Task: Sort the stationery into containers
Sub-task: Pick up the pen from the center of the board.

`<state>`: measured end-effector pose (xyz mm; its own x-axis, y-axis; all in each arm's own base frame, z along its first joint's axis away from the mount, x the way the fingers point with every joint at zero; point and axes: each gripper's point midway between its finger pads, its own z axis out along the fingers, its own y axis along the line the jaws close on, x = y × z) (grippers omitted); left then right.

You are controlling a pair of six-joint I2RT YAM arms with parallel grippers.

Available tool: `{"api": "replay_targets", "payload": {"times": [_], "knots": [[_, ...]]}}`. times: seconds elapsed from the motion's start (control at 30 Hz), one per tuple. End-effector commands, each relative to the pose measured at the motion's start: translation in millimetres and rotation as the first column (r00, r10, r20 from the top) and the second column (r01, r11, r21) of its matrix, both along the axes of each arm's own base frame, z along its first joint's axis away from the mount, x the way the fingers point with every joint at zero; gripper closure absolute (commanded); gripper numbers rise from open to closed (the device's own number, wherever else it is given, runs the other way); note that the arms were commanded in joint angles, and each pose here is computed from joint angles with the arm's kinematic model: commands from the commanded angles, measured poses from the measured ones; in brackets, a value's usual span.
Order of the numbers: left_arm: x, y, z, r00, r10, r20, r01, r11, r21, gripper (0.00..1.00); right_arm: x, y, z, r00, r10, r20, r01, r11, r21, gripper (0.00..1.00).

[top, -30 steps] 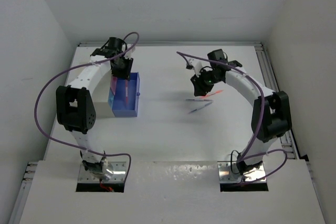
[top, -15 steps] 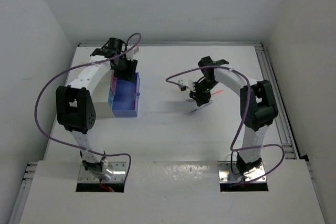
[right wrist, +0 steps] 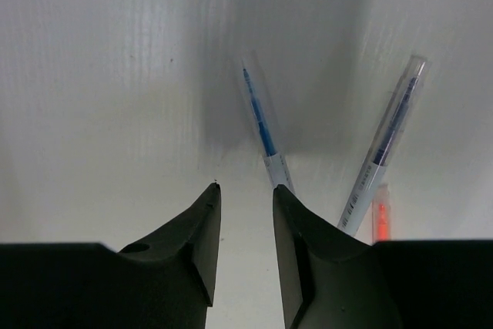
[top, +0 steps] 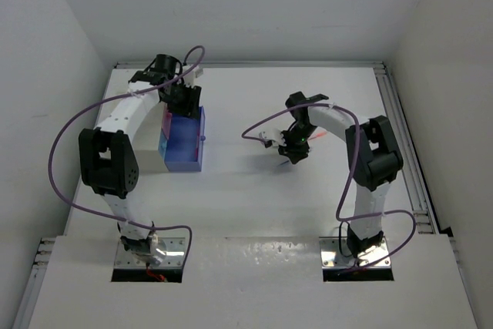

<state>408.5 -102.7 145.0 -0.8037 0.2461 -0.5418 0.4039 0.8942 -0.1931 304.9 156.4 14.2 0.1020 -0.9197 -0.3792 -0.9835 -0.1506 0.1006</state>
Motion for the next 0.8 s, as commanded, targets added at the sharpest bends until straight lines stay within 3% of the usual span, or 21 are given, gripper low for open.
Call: {"api": "replay_targets", "payload": {"times": [0.0, 0.4, 0.7, 0.77], "knots": [[-3.7, 2.2, 20.6, 0.999, -0.006, 0.051, 0.008, 0.999, -0.037, 0.51, 15.1, 3.3, 2.2, 0.999, 0.014, 0.041, -0.015, 1.000, 0.016, 0.67], [-3.3, 8.3, 24.6, 0.999, 0.003, 0.055, 0.001, 0.998, -0.070, 0.51, 20.4, -13.4, -29.8, 0.998, 0.039, 0.057, -0.035, 0.997, -0.068, 0.70], [-6.1, 6.6, 34.6, 0.997, -0.006, 0.079, 0.015, 0.994, -0.107, 0.51, -23.2, -21.1, -30.1, 0.994, 0.095, 0.057, -0.088, 0.990, -0.110, 1.00], [-7.5, 6.4, 43.2, 0.995, -0.011, 0.102, 0.024, 0.992, -0.124, 0.51, -36.1, -15.6, -23.8, 0.994, 0.097, 0.053, -0.091, 0.991, -0.102, 1.00]]}}
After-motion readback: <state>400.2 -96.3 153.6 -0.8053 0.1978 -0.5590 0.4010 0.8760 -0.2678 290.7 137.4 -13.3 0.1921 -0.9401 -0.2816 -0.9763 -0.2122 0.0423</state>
